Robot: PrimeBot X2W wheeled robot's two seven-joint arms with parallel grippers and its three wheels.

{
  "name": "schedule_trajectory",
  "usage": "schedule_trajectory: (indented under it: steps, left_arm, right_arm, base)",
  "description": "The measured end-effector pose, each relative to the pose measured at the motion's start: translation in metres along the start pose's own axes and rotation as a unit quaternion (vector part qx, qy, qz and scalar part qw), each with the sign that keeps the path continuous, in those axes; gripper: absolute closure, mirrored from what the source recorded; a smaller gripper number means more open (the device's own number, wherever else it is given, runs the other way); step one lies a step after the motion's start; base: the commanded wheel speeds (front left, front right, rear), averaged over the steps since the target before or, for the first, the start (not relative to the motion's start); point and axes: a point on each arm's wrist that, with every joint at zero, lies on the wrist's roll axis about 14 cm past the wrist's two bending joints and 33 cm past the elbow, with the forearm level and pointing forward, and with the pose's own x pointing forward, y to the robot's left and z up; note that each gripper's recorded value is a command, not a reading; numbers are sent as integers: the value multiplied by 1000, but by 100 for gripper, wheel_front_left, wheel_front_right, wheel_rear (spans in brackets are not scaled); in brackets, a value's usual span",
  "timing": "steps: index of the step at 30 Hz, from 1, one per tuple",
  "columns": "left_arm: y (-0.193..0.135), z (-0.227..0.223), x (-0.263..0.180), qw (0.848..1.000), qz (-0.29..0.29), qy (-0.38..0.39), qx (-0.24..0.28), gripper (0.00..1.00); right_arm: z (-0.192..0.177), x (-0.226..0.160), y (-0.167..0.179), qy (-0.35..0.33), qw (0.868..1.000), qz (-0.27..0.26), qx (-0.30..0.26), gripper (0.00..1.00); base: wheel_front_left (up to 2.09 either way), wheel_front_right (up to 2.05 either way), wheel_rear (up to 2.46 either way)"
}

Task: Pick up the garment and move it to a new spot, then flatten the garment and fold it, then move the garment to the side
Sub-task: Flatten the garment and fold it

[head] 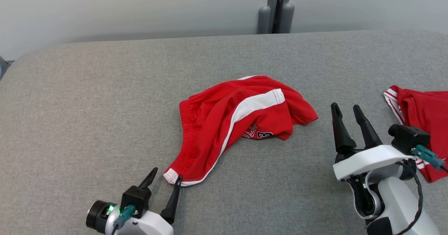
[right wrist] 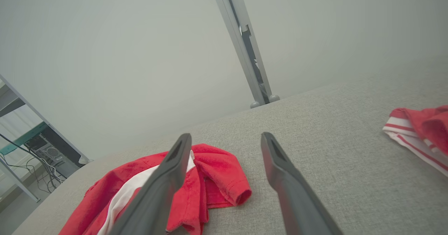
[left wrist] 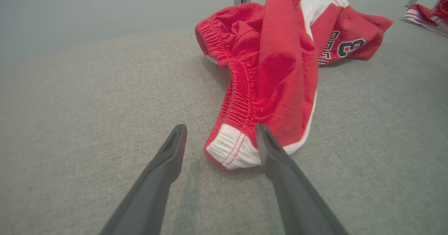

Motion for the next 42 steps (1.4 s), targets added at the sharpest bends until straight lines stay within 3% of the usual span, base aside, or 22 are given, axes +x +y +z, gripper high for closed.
schedule_trajectory:
  steps: [12,15,16,28,37,42]
  left_arm:
    - [-8,-17,16,998,-24,39,32,0]
    - [-9,-18,19,998,-25,42,30,90]
    - [-8,-18,19,998,-24,43,30,100]
    - [1,24,18,999,-4,-29,-13,100]
    - [5,58,10,992,6,-91,-82,100]
    - [5,60,7,991,8,-96,-94,100]
  right_arm:
    - [-5,0,-4,8,1000,-9,8,0]
    - [-6,-1,-8,9,1000,-16,6,0]
    - [-6,-2,-9,10,1000,-17,6,0]
    - [-20,2,5,36,999,0,10,0]
    - [-42,24,34,100,994,38,20,0]
    - [-51,39,37,137,989,49,11,0]
  base:
    - [0,0,0]
    - [0,0,0]
    - [0,0,0]
    - [0,0,0]
    - [0,0,0]
    - [0,0,0]
